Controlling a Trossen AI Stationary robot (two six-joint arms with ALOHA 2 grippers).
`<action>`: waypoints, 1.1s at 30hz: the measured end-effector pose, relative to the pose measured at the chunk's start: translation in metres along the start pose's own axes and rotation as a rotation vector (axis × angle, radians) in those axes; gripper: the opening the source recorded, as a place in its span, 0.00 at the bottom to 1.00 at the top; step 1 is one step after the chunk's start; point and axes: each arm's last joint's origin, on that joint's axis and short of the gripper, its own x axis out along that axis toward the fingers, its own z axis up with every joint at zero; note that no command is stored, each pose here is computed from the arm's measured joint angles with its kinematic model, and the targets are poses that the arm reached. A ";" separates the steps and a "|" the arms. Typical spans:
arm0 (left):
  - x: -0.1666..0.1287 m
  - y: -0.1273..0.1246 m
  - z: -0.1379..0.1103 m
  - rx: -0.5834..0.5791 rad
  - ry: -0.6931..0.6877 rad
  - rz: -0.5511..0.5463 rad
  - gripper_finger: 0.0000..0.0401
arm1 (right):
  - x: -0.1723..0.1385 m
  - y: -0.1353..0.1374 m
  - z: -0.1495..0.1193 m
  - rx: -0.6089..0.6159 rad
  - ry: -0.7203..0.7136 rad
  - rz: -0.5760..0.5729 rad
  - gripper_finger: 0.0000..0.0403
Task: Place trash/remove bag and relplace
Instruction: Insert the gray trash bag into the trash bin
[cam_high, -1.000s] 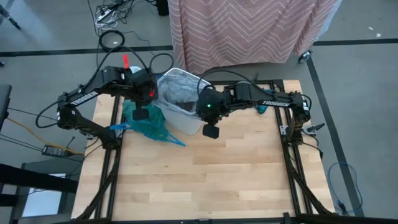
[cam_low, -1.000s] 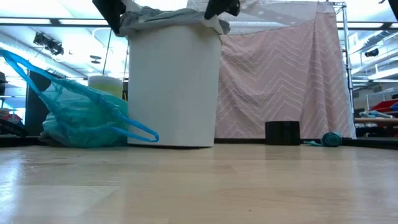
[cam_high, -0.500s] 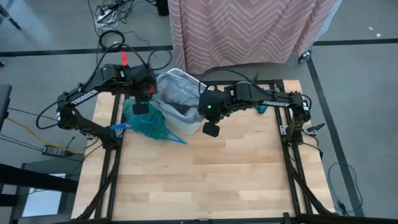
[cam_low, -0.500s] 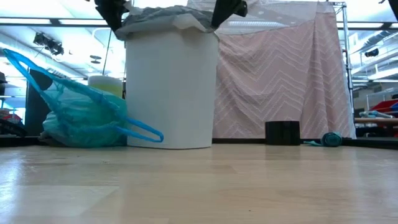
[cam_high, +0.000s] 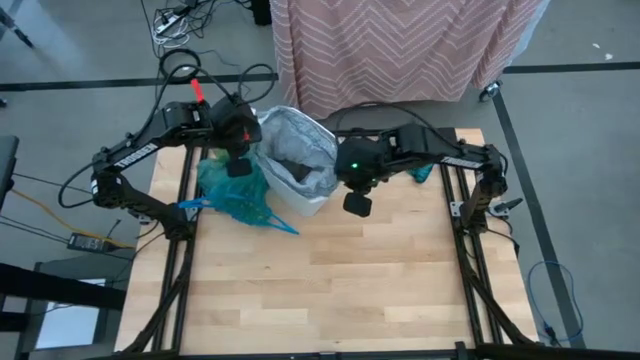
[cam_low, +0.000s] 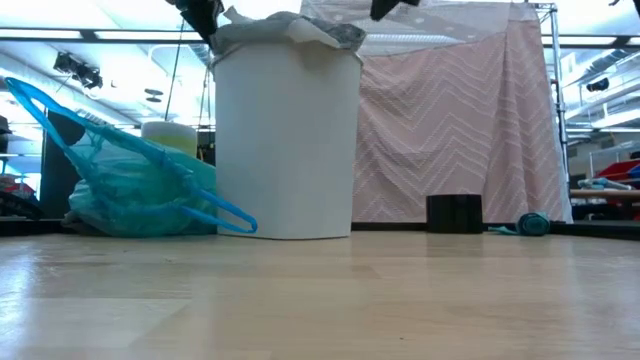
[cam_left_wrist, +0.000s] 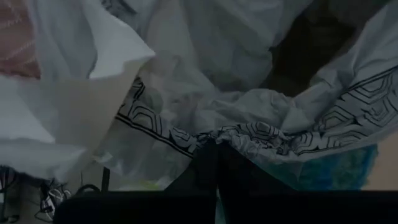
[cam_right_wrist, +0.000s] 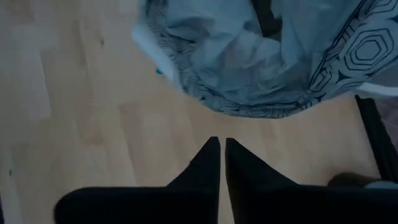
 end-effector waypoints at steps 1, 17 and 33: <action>0.000 0.000 0.001 -0.003 -0.010 0.003 0.03 | -0.004 0.000 -0.001 0.001 -0.009 0.007 0.04; 0.002 -0.004 -0.005 -0.036 0.045 -0.065 0.03 | -0.020 -0.036 0.027 0.082 -0.336 -0.008 0.36; 0.002 -0.005 -0.008 -0.034 0.069 -0.079 0.03 | 0.002 -0.077 0.038 0.146 -0.341 -0.011 0.59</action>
